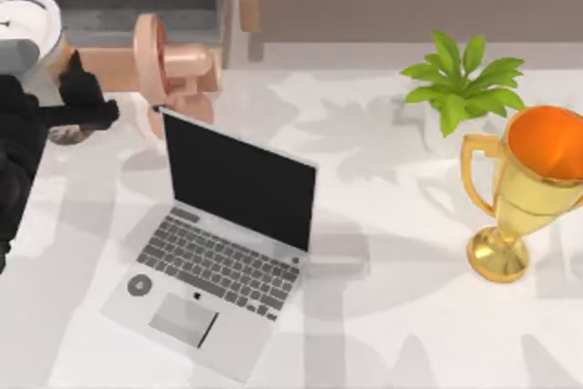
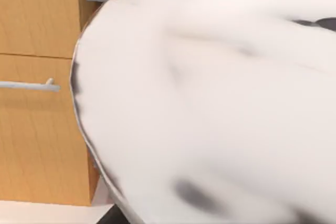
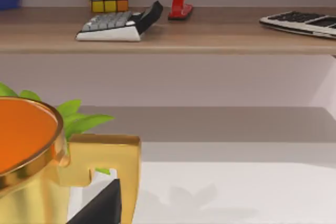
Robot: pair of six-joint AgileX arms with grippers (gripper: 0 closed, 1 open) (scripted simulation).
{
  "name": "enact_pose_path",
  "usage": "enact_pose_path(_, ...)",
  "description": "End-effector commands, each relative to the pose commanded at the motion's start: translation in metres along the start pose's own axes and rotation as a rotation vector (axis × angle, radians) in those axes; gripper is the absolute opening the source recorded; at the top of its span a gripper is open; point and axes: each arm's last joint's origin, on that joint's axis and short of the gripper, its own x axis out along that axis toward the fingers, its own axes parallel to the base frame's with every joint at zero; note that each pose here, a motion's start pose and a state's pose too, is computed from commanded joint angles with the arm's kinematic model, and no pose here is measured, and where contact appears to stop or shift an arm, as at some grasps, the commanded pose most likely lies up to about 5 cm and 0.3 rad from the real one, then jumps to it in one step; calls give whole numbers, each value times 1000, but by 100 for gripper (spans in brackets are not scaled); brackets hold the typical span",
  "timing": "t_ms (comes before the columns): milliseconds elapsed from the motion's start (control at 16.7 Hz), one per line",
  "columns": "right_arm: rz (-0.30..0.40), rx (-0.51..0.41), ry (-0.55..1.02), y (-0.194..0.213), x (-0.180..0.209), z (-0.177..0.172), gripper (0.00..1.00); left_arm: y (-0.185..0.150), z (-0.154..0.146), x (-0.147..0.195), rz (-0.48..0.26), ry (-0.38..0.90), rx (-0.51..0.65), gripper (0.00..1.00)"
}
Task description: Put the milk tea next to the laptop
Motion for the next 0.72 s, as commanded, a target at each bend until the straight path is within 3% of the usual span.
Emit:
enact_pose_path(420,0,0,0,0,0,0,100,-106,70,-8,-30,-92,-205,0)
enact_pose_path(720,0,0,0,0,0,0,100,-203,79,-55,-103,3,-290,0)
